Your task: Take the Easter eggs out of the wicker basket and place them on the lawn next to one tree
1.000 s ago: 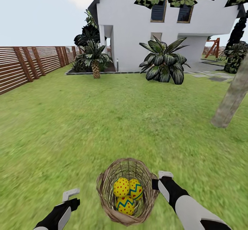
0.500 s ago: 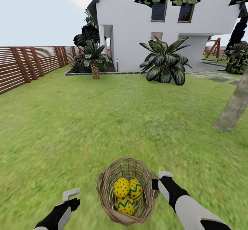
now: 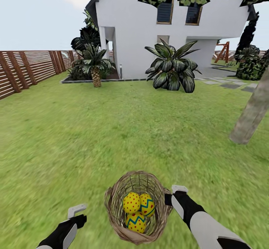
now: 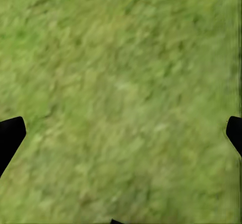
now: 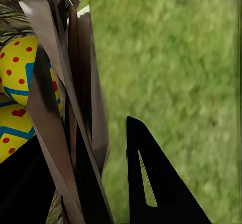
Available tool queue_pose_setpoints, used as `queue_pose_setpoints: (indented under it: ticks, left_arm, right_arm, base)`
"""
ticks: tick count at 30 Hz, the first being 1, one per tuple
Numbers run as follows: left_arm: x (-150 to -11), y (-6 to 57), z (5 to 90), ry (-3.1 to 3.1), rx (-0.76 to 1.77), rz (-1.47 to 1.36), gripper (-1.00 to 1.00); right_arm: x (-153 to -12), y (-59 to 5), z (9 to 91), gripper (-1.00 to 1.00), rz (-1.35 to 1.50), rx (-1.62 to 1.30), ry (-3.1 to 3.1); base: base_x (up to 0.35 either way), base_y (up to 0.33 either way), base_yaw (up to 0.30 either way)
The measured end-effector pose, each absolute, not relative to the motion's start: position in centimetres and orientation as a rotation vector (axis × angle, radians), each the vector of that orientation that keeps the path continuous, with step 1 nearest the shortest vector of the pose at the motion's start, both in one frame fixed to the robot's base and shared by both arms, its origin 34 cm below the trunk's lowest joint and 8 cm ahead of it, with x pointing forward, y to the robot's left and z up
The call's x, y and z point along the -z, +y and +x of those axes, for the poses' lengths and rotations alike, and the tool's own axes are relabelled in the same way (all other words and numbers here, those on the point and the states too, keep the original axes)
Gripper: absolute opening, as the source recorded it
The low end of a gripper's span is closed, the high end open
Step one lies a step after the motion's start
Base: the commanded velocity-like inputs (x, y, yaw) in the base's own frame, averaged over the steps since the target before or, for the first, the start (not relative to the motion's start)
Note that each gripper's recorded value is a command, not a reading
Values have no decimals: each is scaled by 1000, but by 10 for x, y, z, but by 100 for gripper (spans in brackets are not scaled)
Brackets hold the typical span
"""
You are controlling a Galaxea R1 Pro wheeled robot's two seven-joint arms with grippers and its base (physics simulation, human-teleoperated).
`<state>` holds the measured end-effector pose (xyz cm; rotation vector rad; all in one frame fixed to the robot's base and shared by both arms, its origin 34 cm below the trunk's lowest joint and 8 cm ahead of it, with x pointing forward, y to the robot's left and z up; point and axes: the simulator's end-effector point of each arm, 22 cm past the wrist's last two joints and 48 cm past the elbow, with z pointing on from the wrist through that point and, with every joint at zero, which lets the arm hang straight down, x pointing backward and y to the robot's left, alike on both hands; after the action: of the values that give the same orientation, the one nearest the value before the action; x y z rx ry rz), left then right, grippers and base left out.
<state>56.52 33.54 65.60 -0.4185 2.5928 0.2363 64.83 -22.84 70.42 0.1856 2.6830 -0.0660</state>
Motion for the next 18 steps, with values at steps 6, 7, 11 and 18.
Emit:
queue_pose_setpoints:
  ticks: [6,7,11,18]
  left_arm:
    - [-656,335,565,2593,-236,-418,100]
    - [-656,335,565,2593,-236,-417,100]
    - [-656,335,565,2593,-237,-416,100]
    - [-658,335,566,2590,-236,-415,100]
  right_arm:
    - [-705,-228,649,-100,185,65,2682]
    - [-704,-228,648,-100,183,66,2683]
    - [-705,-228,648,-100,187,63,2683]
    - [-705,-228,648,-100,185,65,2682]
  base:
    - [341,0,-68]
    - [341,0,-7]
    - [341,0,-69]
    - [341,0,-91]
